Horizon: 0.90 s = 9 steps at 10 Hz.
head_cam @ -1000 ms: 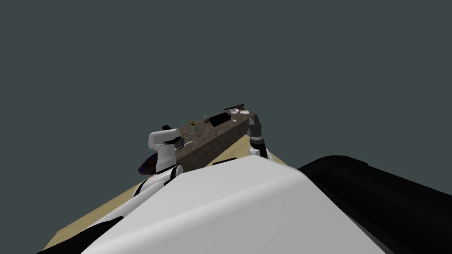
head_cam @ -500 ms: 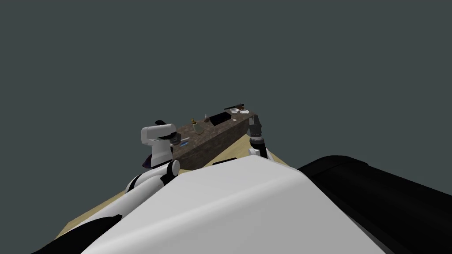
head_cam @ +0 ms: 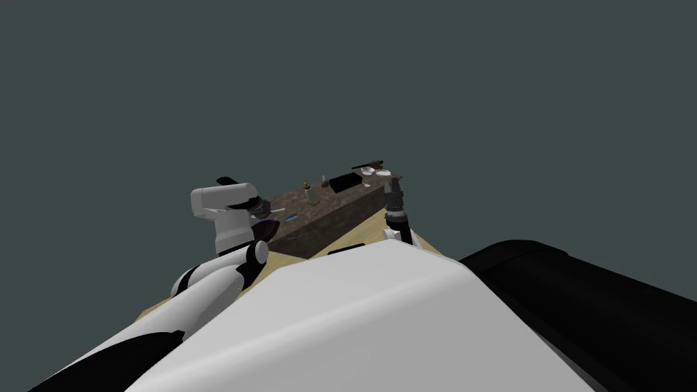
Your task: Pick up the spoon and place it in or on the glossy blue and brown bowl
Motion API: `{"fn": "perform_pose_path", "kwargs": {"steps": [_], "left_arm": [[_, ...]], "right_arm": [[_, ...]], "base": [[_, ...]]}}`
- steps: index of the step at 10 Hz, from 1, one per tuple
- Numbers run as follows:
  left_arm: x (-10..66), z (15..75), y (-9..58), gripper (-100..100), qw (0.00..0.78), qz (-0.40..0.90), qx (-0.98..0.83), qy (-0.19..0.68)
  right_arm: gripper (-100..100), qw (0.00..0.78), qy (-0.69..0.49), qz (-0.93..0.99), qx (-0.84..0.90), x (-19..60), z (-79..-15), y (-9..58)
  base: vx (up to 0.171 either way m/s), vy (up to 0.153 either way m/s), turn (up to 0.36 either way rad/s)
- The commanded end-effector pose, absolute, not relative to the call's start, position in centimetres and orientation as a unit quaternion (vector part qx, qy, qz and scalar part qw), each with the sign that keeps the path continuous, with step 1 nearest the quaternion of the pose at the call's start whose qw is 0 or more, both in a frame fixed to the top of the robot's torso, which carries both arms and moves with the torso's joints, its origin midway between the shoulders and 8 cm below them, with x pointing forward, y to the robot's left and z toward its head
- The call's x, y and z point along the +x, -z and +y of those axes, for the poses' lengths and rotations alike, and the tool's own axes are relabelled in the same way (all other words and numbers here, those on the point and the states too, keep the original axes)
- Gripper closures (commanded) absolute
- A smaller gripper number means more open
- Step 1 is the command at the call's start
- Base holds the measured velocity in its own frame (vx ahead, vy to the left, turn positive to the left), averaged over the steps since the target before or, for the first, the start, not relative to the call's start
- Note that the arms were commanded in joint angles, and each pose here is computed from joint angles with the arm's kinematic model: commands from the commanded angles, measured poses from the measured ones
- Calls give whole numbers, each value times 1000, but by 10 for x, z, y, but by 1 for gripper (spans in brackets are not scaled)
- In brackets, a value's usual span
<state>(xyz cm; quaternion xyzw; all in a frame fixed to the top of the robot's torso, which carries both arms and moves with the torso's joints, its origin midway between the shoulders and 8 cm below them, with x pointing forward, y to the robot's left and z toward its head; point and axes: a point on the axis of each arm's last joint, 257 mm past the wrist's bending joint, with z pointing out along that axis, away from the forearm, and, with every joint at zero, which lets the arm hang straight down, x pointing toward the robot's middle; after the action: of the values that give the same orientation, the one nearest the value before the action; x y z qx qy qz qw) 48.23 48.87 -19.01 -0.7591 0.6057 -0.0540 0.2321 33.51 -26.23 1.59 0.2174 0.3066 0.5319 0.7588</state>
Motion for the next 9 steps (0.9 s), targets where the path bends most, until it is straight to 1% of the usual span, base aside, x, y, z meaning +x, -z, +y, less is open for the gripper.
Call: {"fn": "perform_pose_path", "kwargs": {"steps": [1,5,9], "left_arm": [[483,495,178,100,222,596,-769,61],[468,495,172,100,185,591,-784,51],[448,489,175,100,143,591,-794,29]], "right_arm": [[0,759,-532,307,217,335,-262,-16],[0,759,-532,307,217,335,-262,-16],[0,759,-532,307,217,335,-262,-16]], "base": [[-14,37,190],[-15,18,72],[-4,4,23]]}}
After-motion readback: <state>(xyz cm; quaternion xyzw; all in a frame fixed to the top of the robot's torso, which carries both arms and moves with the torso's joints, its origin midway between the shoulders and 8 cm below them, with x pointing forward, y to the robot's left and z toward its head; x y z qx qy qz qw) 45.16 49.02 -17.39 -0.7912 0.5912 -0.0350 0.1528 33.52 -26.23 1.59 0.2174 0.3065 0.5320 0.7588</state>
